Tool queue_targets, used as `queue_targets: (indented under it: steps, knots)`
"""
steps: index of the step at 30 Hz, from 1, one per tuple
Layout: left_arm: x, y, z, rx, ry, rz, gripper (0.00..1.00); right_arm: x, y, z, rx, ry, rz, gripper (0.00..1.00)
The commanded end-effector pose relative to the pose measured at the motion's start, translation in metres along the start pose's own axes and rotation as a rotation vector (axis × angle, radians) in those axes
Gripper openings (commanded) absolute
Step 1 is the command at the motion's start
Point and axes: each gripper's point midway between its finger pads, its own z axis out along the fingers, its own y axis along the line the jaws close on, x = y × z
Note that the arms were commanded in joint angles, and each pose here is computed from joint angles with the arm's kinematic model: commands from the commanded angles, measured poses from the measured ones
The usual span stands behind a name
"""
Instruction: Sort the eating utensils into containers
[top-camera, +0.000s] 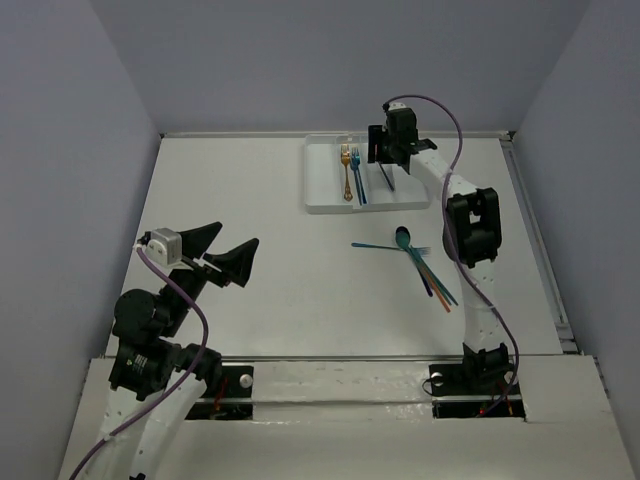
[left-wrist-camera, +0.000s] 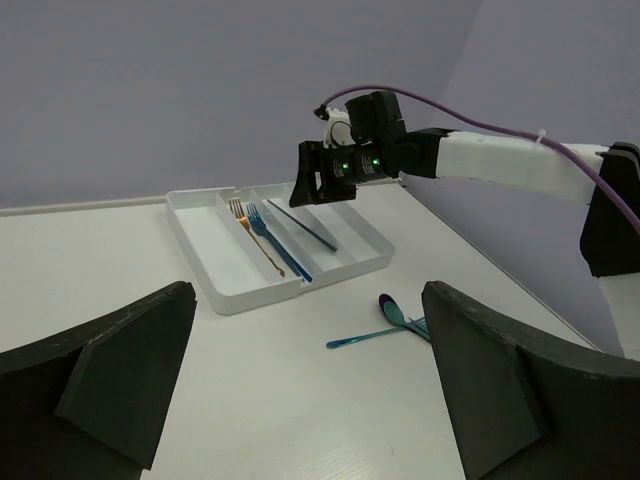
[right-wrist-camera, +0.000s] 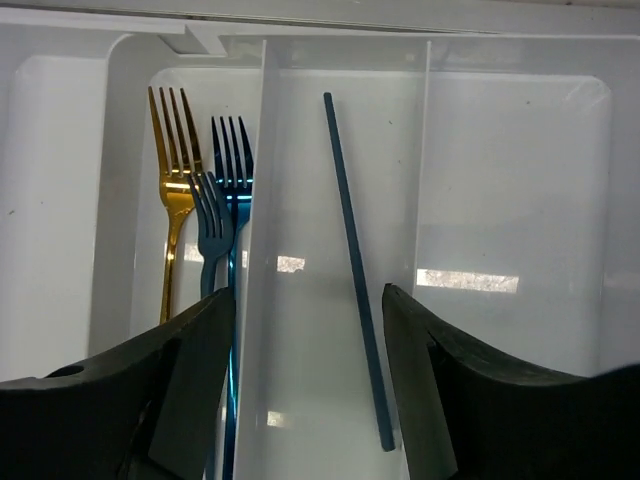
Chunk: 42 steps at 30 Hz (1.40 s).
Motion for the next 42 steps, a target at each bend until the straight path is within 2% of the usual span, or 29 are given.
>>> queue_targets:
  steps: [1, 2, 4, 5, 6, 7, 8, 9, 11, 12, 16, 21, 24, 32, 35, 38, 39, 40, 42]
  knots:
    - [-0.023, -0.010, 0.001, 0.036, -0.058, 0.024, 0.99, -0.054, 0.006, -0.051, -0.016, -0.108, 0.027, 0.67]
    - [-0.023, -0.011, 0.001, 0.040, -0.060, 0.025, 0.99, -0.057, 0.005, -0.062, -0.015, -0.122, 0.034, 0.66]
    - [-0.025, -0.012, 0.000, 0.042, -0.067, 0.023, 0.99, -0.054, 0.004, -0.100, -0.021, -0.145, 0.076, 0.55]
    - [-0.026, -0.012, -0.001, 0.044, -0.071, 0.022, 0.99, -0.014, -0.003, -0.102, -0.008, -0.072, 0.090, 0.52]
    - [-0.027, -0.013, -0.003, 0.048, -0.078, 0.023, 0.99, -0.008, -0.003, -0.114, -0.016, -0.084, 0.113, 0.43]
    - [-0.028, -0.014, -0.004, 0.049, -0.082, 0.024, 0.99, -0.016, 0.000, -0.145, -0.037, -0.122, 0.154, 0.38]
    - [-0.029, -0.014, -0.004, 0.050, -0.085, 0.022, 0.99, -0.001, -0.002, -0.154, -0.036, -0.101, 0.172, 0.34]
    - [-0.029, -0.015, -0.005, 0.051, -0.088, 0.022, 0.99, 0.047, -0.010, -0.157, -0.009, -0.009, 0.186, 0.31]
    - [-0.030, -0.015, -0.006, 0.052, -0.089, 0.021, 0.99, 0.065, -0.017, -0.185, 0.005, -0.009, 0.224, 0.26]
    - [-0.029, -0.016, -0.006, 0.058, -0.084, 0.018, 0.99, 0.108, -0.025, -0.191, 0.038, 0.074, 0.228, 0.24]
    - [-0.027, -0.018, -0.005, 0.068, -0.076, 0.016, 0.99, 0.149, -0.041, -0.238, 0.089, 0.116, 0.246, 0.26]
    - [-0.024, -0.015, -0.003, 0.055, -0.070, 0.012, 0.99, 0.199, -0.059, -0.261, 0.166, 0.221, 0.223, 0.39]
    - [-0.022, -0.013, -0.002, 0.047, -0.061, 0.013, 0.99, 0.208, -0.056, -0.260, 0.159, 0.245, 0.257, 0.43]
    - [-0.023, -0.016, -0.002, 0.060, -0.063, 0.012, 0.99, 0.228, -0.050, -0.250, 0.129, 0.319, 0.252, 0.36]
    - [-0.024, -0.016, -0.003, 0.061, -0.066, 0.014, 0.99, 0.220, -0.048, -0.245, 0.119, 0.299, 0.252, 0.33]
    - [-0.024, -0.016, -0.003, 0.063, -0.067, 0.014, 0.99, 0.210, -0.023, -0.238, -0.013, 0.293, 0.290, 0.34]
    - [-0.023, -0.016, -0.003, 0.062, -0.064, 0.014, 0.99, 0.208, -0.014, -0.236, -0.038, 0.284, 0.292, 0.35]
    - [-0.023, -0.016, -0.003, 0.062, -0.064, 0.012, 0.99, 0.205, -0.009, -0.232, -0.051, 0.273, 0.292, 0.43]
    - [-0.024, -0.016, -0.003, 0.061, -0.066, 0.012, 0.99, 0.208, 0.004, -0.225, -0.061, 0.286, 0.291, 0.53]
